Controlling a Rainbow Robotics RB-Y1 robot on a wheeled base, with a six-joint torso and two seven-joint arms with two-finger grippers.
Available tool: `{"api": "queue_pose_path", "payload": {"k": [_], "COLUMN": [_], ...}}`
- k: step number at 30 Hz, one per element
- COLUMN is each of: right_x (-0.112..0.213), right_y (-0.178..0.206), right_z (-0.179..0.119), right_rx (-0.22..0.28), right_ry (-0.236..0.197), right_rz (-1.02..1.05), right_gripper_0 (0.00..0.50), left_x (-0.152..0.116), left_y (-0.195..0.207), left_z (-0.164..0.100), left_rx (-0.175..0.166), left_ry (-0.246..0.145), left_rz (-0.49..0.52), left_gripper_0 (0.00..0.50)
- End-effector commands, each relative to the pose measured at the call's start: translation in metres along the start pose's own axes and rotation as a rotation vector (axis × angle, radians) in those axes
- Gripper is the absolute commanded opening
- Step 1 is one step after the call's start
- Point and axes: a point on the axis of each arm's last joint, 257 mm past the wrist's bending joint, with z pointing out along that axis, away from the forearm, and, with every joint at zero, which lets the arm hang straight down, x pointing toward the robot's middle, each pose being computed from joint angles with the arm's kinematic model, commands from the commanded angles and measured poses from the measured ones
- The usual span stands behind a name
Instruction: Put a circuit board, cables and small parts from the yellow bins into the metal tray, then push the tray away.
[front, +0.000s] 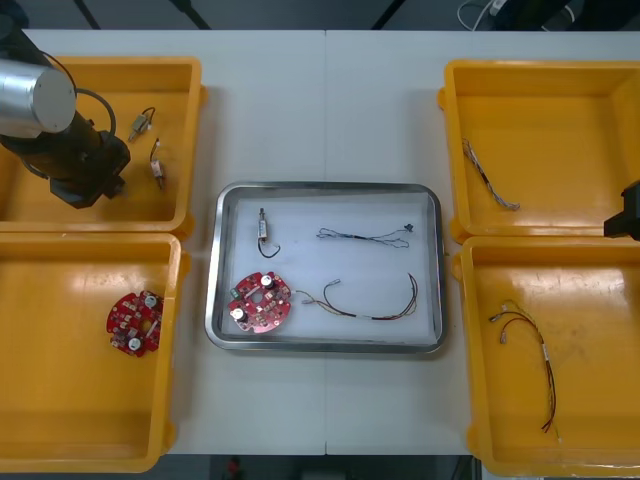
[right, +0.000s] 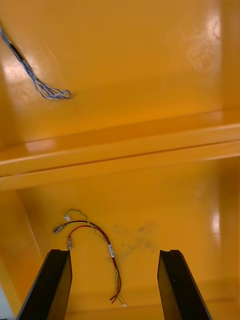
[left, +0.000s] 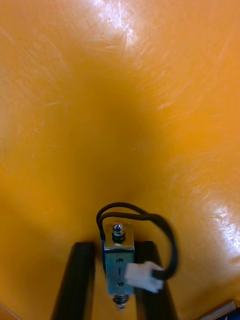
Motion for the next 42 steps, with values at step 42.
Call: {"api": "queue_pose_path", "payload": {"k": [42], "right_x": [0.024], "right_y": [-0.01], "right_z": [0.001], "right_rx": [0.009], "right_ry": [0.022], "right_rz": [-0.146], "right_gripper_0": [0.5], "left_x": [0.106], "left_y": [-0.063], "left_z": [-0.153], "left_rx": [0.137], "left_ry": [-0.046], "left_rz": [0.692], "left_gripper_0": [0.0]}}
